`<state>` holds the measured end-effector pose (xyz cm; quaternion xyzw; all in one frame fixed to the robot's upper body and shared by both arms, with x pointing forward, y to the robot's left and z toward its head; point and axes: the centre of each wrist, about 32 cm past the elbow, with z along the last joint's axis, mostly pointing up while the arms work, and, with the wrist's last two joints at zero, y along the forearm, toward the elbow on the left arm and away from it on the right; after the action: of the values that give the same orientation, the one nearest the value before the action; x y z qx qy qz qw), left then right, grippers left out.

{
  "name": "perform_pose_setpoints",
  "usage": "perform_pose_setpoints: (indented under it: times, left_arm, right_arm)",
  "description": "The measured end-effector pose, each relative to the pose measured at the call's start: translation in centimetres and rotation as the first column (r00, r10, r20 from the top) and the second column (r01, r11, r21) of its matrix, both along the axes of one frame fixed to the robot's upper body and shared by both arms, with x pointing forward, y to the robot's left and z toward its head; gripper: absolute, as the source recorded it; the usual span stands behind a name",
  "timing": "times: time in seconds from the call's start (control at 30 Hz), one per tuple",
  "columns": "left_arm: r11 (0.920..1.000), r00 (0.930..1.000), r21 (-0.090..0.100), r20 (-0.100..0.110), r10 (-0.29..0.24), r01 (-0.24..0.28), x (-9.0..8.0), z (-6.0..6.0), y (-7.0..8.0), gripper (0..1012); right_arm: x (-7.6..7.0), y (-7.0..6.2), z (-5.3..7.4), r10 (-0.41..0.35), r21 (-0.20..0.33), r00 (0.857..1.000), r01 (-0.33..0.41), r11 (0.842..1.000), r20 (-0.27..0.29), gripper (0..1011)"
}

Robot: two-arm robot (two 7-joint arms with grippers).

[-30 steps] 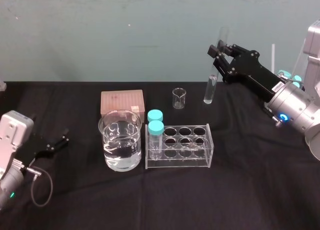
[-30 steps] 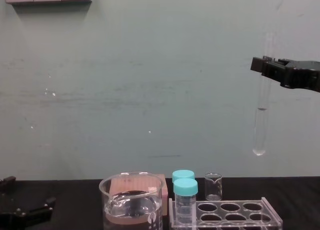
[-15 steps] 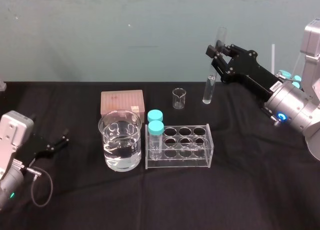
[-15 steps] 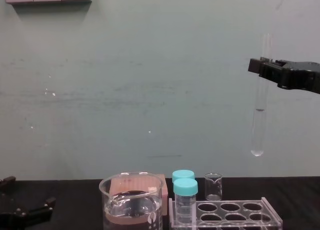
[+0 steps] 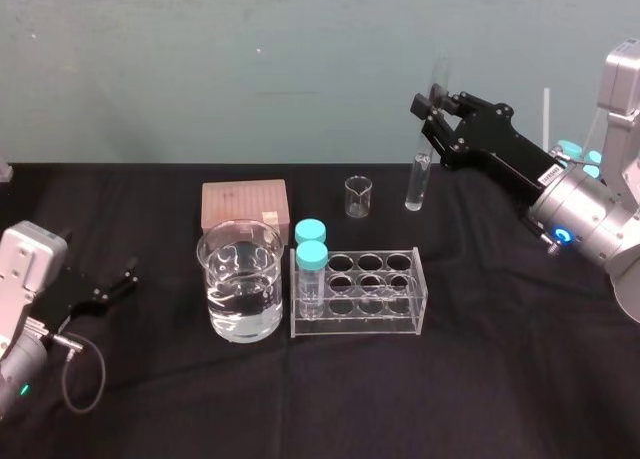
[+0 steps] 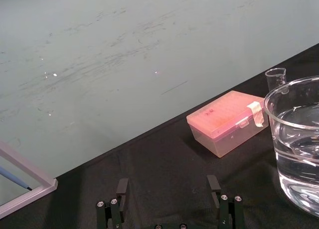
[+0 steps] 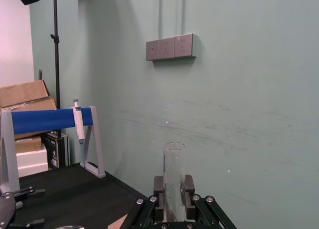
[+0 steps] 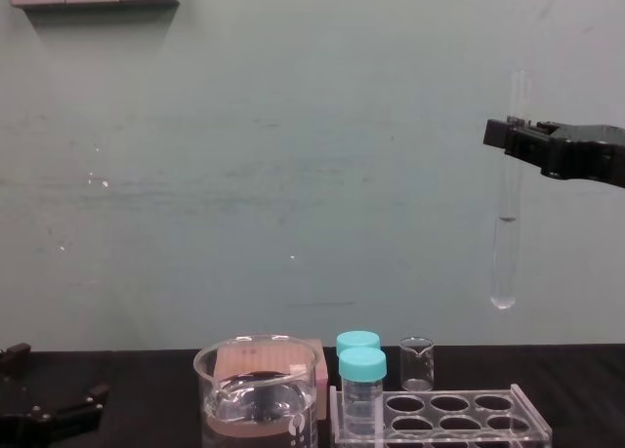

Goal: Hold the test tube with one hand and immerse one end into the beaker, then return it to the test tube rack.

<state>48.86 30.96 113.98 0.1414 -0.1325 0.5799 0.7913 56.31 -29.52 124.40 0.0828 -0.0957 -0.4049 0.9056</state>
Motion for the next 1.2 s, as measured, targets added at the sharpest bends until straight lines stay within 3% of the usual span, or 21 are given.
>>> perform_pose_setpoints:
  times: [1.2]
  left_arm:
    - [1.0000, 1.0000, 0.000, 0.000, 0.000, 0.000, 0.00, 0.00, 0.00, 1000]
  right_arm:
    - [-0.34, 0.17, -0.08, -0.007, -0.009, 1.000, 0.007, 1.000, -0.006, 226]
